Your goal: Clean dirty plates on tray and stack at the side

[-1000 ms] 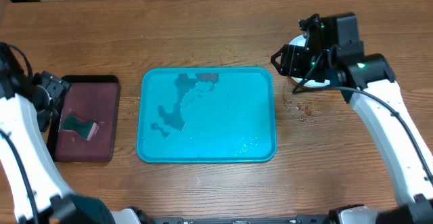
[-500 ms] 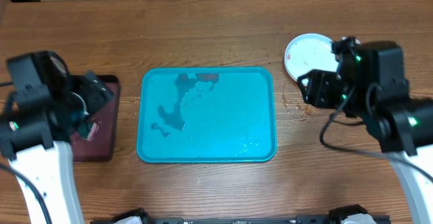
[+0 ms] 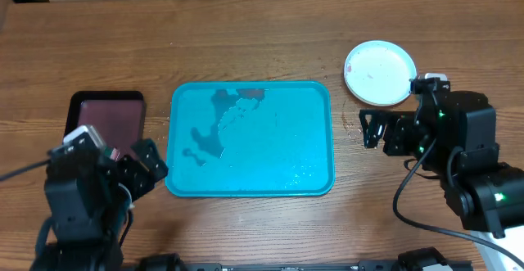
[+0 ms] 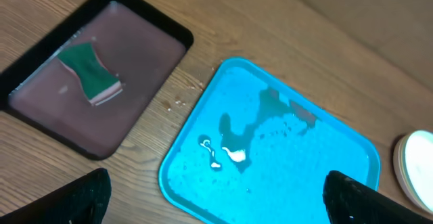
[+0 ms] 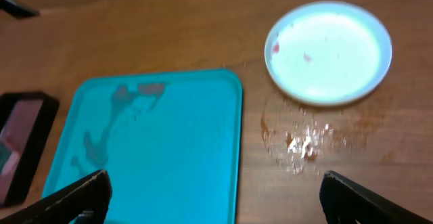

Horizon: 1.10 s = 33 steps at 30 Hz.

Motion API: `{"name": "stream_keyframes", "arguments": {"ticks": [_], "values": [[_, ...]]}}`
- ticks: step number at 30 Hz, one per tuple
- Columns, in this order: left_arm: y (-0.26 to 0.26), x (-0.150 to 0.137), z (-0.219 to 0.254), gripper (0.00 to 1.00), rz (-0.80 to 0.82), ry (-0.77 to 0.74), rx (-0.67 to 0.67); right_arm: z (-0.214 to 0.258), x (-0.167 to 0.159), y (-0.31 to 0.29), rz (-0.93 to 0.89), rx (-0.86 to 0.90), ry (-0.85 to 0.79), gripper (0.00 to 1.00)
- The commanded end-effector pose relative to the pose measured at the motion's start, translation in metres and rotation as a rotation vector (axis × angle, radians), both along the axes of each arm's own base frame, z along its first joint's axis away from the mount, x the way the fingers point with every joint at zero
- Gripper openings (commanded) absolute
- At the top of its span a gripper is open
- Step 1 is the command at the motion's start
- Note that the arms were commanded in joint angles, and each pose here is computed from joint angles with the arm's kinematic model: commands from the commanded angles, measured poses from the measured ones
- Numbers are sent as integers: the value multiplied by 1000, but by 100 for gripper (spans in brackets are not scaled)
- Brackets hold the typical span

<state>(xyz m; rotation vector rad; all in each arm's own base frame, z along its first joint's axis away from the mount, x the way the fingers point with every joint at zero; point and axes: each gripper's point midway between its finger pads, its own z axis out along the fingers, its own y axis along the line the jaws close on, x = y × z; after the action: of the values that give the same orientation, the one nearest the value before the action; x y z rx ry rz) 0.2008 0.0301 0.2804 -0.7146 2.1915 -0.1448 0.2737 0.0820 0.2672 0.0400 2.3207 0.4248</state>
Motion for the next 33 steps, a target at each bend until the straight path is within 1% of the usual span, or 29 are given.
{"name": "stream_keyframes", "arguments": {"ticks": [1, 9, 17, 21, 27, 30, 33], "values": [[6, -1, -4, 100, 39, 6, 8, 5, 10, -1, -11, -15, -36, 100], [6, 1, -6, 100, 38, 17, 7, -7, 25, 2, -12, -21, -6, 100], [6, 1, -6, 100, 38, 18, 7, 20, 30, 3, -13, 5, -122, 100], [6, 1, -6, 100, 38, 18, 7, 34, 17, 5, 5, 32, -159, 100], [6, 1, -7, 100, 38, 19, 7, 54, -11, 24, 122, 128, -197, 100], [6, 1, -7, 100, 38, 20, 7, 54, -13, 23, 122, 128, -198, 100], [6, 1, -7, 100, 38, 20, 7, 40, -20, 22, 119, 118, -133, 100]]}}
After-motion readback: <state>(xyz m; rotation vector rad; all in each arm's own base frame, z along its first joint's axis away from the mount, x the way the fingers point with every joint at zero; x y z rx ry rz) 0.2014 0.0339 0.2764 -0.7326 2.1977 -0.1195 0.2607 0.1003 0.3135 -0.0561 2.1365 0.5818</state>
